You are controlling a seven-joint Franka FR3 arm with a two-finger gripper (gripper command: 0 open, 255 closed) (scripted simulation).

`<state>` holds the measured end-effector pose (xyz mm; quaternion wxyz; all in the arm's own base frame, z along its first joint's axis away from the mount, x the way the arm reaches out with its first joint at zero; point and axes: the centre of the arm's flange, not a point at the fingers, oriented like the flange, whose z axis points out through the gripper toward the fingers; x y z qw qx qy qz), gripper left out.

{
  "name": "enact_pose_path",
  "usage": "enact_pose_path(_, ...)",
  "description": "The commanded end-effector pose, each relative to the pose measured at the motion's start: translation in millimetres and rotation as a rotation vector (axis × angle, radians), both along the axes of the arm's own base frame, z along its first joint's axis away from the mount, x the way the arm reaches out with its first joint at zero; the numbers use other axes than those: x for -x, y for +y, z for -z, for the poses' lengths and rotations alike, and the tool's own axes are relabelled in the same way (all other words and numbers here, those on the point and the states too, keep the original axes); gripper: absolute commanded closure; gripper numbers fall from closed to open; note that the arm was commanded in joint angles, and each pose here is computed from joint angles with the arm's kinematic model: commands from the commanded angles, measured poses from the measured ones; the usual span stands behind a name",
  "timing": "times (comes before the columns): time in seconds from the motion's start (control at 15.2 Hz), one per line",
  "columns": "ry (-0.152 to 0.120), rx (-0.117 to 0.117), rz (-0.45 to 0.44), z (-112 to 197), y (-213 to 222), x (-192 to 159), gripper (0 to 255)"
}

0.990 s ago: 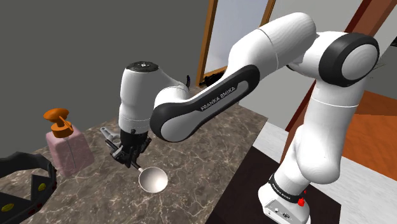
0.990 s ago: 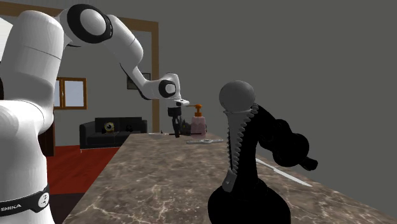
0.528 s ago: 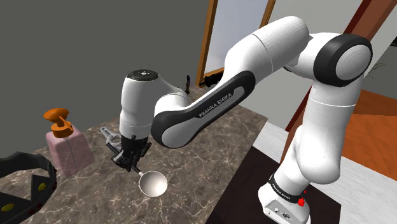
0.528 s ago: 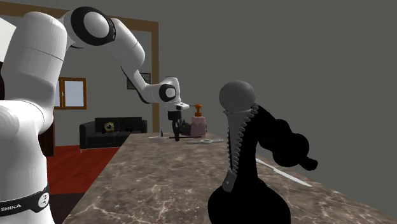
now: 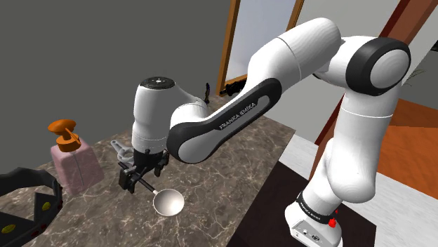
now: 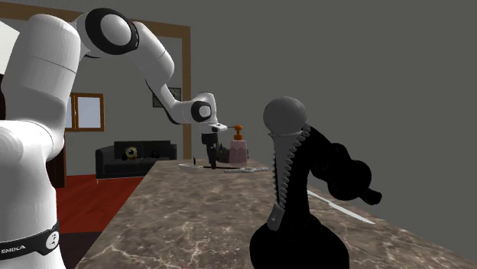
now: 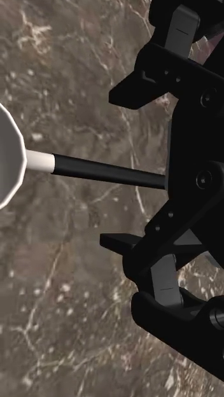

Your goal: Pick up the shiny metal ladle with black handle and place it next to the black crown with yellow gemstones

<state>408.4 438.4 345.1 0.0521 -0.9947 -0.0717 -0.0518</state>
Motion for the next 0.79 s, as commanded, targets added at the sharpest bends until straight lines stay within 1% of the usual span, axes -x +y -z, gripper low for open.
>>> enact_pose_path(0.0,0.000,0.000,0.000,0.0,0.0,0.0,0)
enact_pose_path(0.26,0.000,0.000,0.000,-49.5,-5.6,4.8,0)
enact_pose_path(0.73,0.000,0.000,0.000,-49.5,-5.5,4.8,0)
